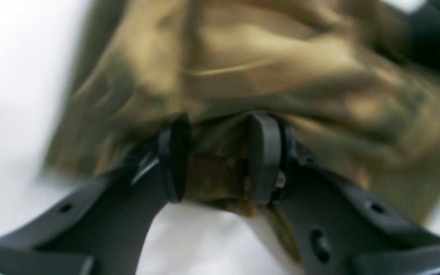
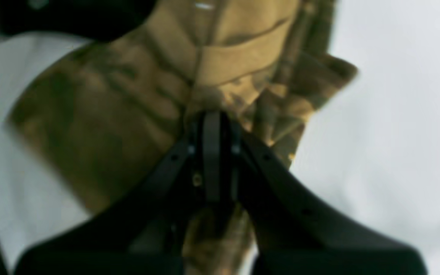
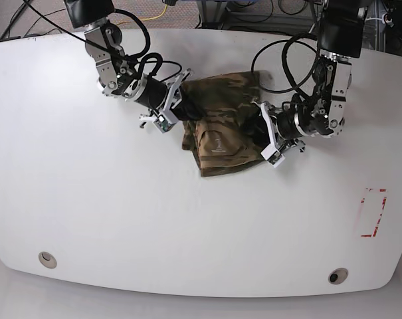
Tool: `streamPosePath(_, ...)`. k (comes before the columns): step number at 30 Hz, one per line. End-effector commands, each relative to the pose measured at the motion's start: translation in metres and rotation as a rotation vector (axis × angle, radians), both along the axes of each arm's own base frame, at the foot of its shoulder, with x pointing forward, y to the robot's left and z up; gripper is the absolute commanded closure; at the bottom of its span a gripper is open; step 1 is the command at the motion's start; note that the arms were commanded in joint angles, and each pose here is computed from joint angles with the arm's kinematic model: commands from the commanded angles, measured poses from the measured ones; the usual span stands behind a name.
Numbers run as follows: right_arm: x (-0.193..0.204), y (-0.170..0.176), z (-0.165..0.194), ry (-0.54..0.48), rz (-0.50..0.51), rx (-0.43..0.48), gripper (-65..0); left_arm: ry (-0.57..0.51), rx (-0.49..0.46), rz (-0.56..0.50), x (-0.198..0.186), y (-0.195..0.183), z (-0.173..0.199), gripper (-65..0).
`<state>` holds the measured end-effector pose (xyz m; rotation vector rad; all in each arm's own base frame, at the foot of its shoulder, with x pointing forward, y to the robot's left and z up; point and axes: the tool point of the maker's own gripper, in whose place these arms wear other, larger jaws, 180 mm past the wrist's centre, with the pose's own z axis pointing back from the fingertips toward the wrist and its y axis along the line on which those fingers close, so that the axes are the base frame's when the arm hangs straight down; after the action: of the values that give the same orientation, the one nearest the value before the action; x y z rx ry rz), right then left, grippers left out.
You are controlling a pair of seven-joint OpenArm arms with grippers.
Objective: Layout the t-shirt on the table in an organized manner, then fold the t-shirt properly
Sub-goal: 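Press and square the folded bundle with both grippers, then grasp the folded bundle with the left gripper and carry it aside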
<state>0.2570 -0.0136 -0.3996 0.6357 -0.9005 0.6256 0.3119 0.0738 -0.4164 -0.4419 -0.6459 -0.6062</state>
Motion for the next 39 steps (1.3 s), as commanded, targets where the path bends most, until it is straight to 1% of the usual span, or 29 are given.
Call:
streamPosePath(1, 0.006, 0.002, 0.019, -0.055, 0.004, -0.002, -2.2, -0.012, 0.114, 0.013, 0.007, 0.018, 0.003, -24.3)
streamPosePath(3, 0.009, 0.003, 0.03, -0.079, 0.009, -0.017, -2.2, -0.059, 0.117, 0.0, 0.013, 0.015, 0.019, -24.3)
streamPosePath(5, 0.012, 0.002, 0.042, -0.105, 0.012, -0.041, -2.2, -0.111, 0.145, -0.017, 0.017, 0.018, 0.038, -24.3)
streamPosePath(8, 0.022, -0.011, 0.067, -0.167, -0.006, -0.08, -2.2, -0.196, 0.175, -0.033, 0.022, 0.019, 0.069, -24.3)
streamPosePath(10, 0.027, -0.016, 0.08, -0.198, -0.016, -0.1, -2.2, -0.247, 0.171, -0.038, 0.022, 0.014, 0.086, -24.3)
streamPosePath(14, 0.035, -0.026, 0.103, -0.257, -0.038, -0.129, -2.2, -0.307, 0.121, -0.052, 0.013, -0.007, 0.106, -24.3)
streamPosePath(16, 0.043, -0.032, 0.116, -0.293, -0.053, -0.142, -2.2, -0.305, 0.091, -0.051, 0.009, -0.017, 0.107, -24.3)
streamPosePath(20, 0.052, -0.047, 0.123, -0.311, -0.092, -0.168, -2.2, -0.284, 0.021, -0.012, 0.004, -0.03, 0.105, -24.3)
streamPosePath(22, 0.058, -0.063, 0.128, -0.325, -0.132, -0.185, -2.2, -0.284, -0.06, 0.026, 0.003, -0.046, 0.108, -24.3)
streamPosePath(24, 0.06, -0.074, 0.13, -0.336, -0.139, -0.208, -2.2, -0.291, -0.134, 0.068, 0.003, -0.061, 0.111, -24.3)
streamPosePath(29, 0.064, -0.093, 0.135, -0.356, -0.159, -0.239, -2.2, -0.312, -0.261, 0.203, 0.009, -0.088, 0.113, -24.3)
streamPosePath(32, 0.068, -0.107, 0.14, -0.367, -0.196, -0.249, -2.2, -0.318, -0.314, 0.223, 0.012, -0.109, 0.113, -24.3)
streamPosePath(34, 0.071, -0.114, 0.143, -0.374, -0.218, -0.254, -2.2, -0.311, -0.347, 0.211, 0.009, -0.127, 0.111, -24.3)
streamPosePath(36, 0.072, -0.121, 0.145, -0.378, -0.235, -0.262, -2.2, -0.295, -0.366, 0.205, 0.005, -0.139, 0.106, -24.3)
streamPosePath(39, 0.074, -0.134, 0.148, -0.385, -0.25, -0.29, -2.2, -0.262, -0.379, 0.232, 0.001, -0.155, 0.092, -24.3)
